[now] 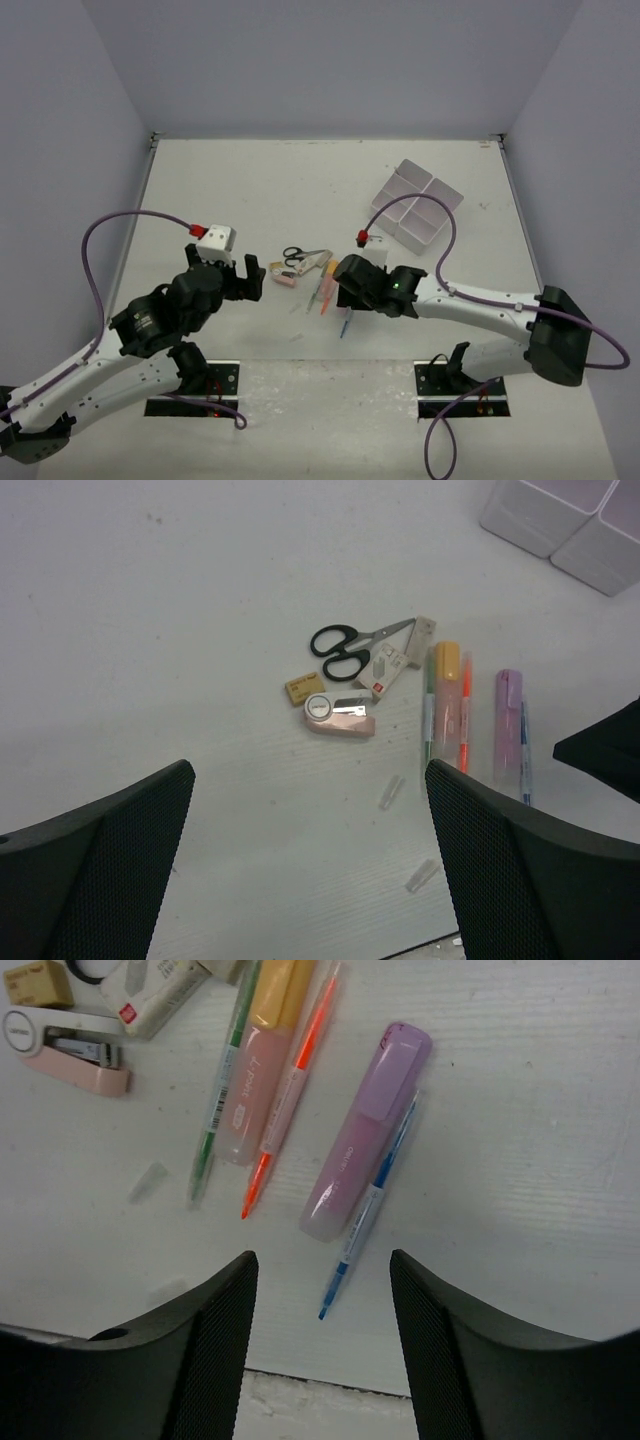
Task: Sort the stationery into containers
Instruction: Pick up the pen from the center of the board.
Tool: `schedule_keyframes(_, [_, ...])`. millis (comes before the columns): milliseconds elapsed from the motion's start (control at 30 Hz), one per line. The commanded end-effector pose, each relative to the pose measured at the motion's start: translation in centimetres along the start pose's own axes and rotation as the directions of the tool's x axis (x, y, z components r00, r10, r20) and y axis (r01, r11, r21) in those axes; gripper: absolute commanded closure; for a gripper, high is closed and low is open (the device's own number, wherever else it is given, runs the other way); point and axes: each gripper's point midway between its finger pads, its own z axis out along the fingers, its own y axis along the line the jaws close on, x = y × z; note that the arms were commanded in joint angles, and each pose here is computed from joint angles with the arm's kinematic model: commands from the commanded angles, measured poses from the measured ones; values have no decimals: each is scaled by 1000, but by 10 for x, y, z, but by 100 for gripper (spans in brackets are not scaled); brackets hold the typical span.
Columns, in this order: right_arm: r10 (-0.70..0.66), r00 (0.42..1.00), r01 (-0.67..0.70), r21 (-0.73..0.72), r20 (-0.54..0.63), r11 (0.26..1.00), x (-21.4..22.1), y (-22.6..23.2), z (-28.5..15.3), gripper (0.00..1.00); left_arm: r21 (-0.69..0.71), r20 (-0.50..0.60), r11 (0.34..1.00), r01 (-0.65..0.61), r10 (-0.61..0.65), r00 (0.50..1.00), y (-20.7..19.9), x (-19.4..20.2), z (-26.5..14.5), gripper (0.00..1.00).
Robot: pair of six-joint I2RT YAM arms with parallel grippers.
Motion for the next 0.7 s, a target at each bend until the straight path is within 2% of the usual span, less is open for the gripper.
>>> schedule_keyframes(0, [61,998,-62,130,12,990,6,0,12,44,79,44,997,13,-17,999,-17,-11,2,0])
schedule_keyframes(133, [47,999,-44,226,-6,973,17,-7,20,47,97,42,995,9,-13,999,-19,-10,2,0])
schedule_keyframes(367, [56,998,-54,180,-9,982,24,-2,22,51,105,60,994,22,-28,998,-18,-12,-2,0])
schedule_keyframes(667, [27,999,-19,272,-28,962,39,-21,45,62,105,75,994,32,-40,996,-16,-15,-5,0])
